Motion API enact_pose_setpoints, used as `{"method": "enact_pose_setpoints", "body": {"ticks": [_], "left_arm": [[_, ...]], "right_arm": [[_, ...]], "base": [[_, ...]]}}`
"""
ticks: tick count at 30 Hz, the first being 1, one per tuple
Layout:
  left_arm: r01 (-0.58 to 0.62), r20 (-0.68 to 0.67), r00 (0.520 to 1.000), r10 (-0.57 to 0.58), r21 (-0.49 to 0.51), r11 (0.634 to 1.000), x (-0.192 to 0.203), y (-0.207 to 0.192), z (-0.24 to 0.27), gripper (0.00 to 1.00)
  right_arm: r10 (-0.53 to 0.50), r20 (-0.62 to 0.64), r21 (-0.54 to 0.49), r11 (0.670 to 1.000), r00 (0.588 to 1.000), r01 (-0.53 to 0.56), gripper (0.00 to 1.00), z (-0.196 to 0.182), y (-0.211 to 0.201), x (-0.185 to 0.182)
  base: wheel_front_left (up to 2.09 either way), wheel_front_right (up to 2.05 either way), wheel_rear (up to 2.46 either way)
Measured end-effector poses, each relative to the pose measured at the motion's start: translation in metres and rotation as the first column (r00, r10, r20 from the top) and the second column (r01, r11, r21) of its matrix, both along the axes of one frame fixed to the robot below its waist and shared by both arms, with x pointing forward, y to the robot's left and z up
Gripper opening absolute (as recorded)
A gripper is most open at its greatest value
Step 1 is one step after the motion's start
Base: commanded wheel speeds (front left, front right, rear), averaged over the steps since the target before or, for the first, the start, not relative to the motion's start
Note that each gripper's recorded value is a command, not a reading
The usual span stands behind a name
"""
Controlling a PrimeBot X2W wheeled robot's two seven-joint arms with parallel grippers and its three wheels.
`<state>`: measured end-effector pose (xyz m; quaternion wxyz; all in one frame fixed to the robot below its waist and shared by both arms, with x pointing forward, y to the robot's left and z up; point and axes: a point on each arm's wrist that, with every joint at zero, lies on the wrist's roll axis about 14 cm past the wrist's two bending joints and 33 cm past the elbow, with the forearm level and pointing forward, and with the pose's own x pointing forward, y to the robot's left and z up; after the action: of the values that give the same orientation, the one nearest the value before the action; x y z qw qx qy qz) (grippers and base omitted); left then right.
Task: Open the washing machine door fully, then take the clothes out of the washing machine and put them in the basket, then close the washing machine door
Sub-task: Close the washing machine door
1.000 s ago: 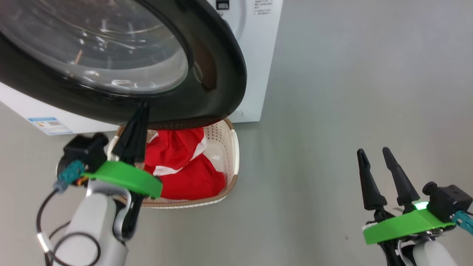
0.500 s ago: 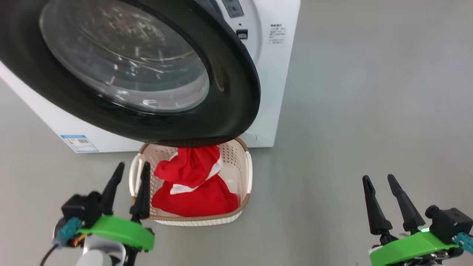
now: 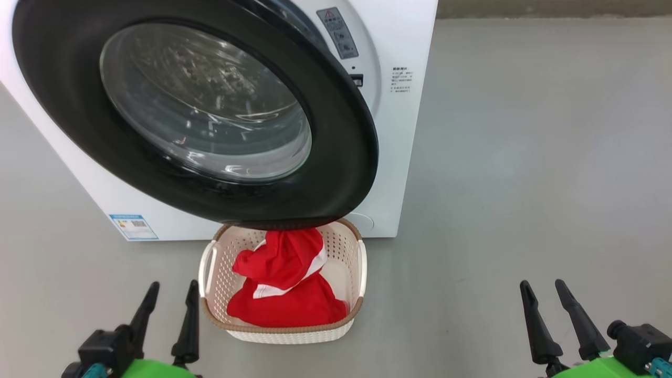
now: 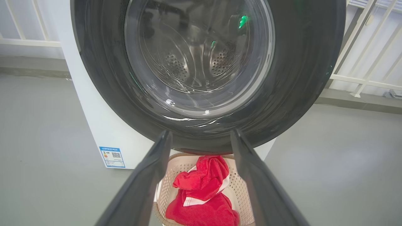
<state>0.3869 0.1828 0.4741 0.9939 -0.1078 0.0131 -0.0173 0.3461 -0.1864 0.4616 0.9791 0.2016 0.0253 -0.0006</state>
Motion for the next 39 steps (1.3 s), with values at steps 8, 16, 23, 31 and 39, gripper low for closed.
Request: {"method": "enact_pose_setpoints", "body": {"ticks": [8, 16, 23, 31, 39], "left_arm": [[-0.047, 0.02, 0.999, 0.047, 0.016, 0.999, -0.015, 0.013, 0.005, 1.0], [-0.077, 0.011, 0.997, 0.077, 0.038, 0.996, -0.031, 0.023, 0.001, 1.0], [-0.083, 0.005, 0.997, 0.083, 0.036, 0.996, -0.034, 0.024, -0.001, 1.0], [-0.086, 0.006, 0.996, 0.085, 0.034, 0.996, -0.034, 0.025, -0.001, 1.0], [-0.094, -0.003, 0.996, 0.094, 0.021, 0.995, -0.036, 0.026, -0.004, 1.0]], "right_arm": [[-0.011, 0.009, -0.012, 1.0, 1.0, 0.011, 1.0, 0.003, -0.005, -0.004], [-0.022, -0.005, -0.019, 1.0, 1.0, 0.022, 1.0, -0.001, -0.009, -0.012], [-0.024, -0.007, -0.02, 1.0, 1.0, 0.024, 1.0, -0.002, -0.01, -0.012], [-0.022, -0.009, -0.019, 1.0, 1.0, 0.022, 1.0, -0.003, -0.009, -0.012], [-0.002, -0.011, -0.015, 1.0, 1.0, 0.002, 0.25, -0.003, -0.002, -0.005]], "base": [[0.0, 0.0, 0.0], [0.0, 0.0, 0.0], [0.0, 0.0, 0.0], [0.0, 0.0, 0.0], [0.0, 0.0, 0.0]]}}
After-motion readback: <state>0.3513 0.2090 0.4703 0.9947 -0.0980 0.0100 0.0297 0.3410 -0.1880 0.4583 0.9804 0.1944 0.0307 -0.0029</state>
